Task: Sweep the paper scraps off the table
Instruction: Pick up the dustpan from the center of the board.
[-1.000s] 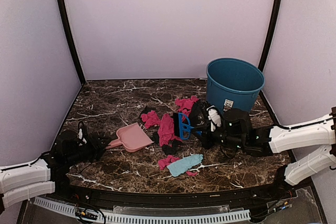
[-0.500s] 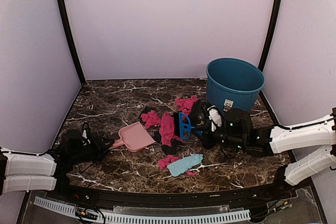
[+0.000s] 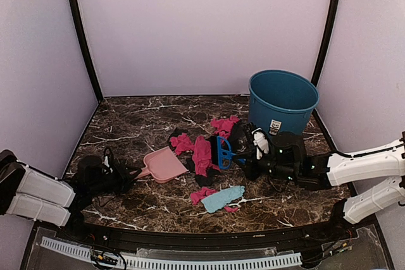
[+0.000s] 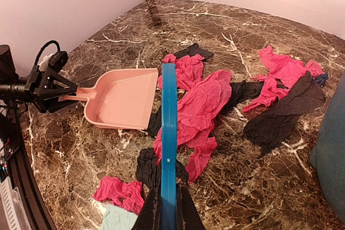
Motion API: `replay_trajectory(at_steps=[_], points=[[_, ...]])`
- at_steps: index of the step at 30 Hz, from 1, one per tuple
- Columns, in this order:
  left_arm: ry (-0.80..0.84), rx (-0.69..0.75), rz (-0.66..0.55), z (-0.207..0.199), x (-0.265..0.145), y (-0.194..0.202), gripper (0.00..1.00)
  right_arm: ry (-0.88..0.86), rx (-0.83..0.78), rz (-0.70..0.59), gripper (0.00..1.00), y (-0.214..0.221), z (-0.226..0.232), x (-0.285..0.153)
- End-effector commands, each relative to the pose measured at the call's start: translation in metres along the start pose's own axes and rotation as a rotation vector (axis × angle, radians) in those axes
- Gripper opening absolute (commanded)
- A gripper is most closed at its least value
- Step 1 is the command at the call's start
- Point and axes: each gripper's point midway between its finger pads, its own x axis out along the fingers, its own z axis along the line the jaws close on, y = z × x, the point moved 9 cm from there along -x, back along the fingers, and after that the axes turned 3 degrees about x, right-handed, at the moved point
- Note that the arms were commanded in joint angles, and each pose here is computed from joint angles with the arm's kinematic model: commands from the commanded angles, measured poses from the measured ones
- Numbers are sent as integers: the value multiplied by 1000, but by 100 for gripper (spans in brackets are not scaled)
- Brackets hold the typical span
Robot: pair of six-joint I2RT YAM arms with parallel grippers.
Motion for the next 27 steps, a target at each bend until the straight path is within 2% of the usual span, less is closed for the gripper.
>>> replay_trajectory(at_steps=[1,6,9,12,19,20,21,22,27], points=[[24,-9,3,7,-4,4,37,-6,14,-57,0,-8,1,-6],[34,-12,2,6,-2,3,29,-2,12,-56,0,-7,1,-6],[46,-11,-2,5,-2,3,19,-3,13,-57,0,-7,0,-6],[56,-9,-17,2,-3,1,13,-6,11,-57,0,-8,1,-6],[-10,42,-85,-3,-14,-6,10,-10,11,-66,0,-10,2,-9],[33,66,-114,-17,-17,-11,9,-9,10,-65,0,-9,1,-9],[-7,67,-118,-13,-18,-11,9,-9,8,-65,0,-10,2,-9],[20,87,-140,-22,-22,-15,9,-10,7,-67,0,-11,2,-9],[-47,122,-183,-23,-36,-17,7,-9,-1,-72,0,-15,3,-7]])
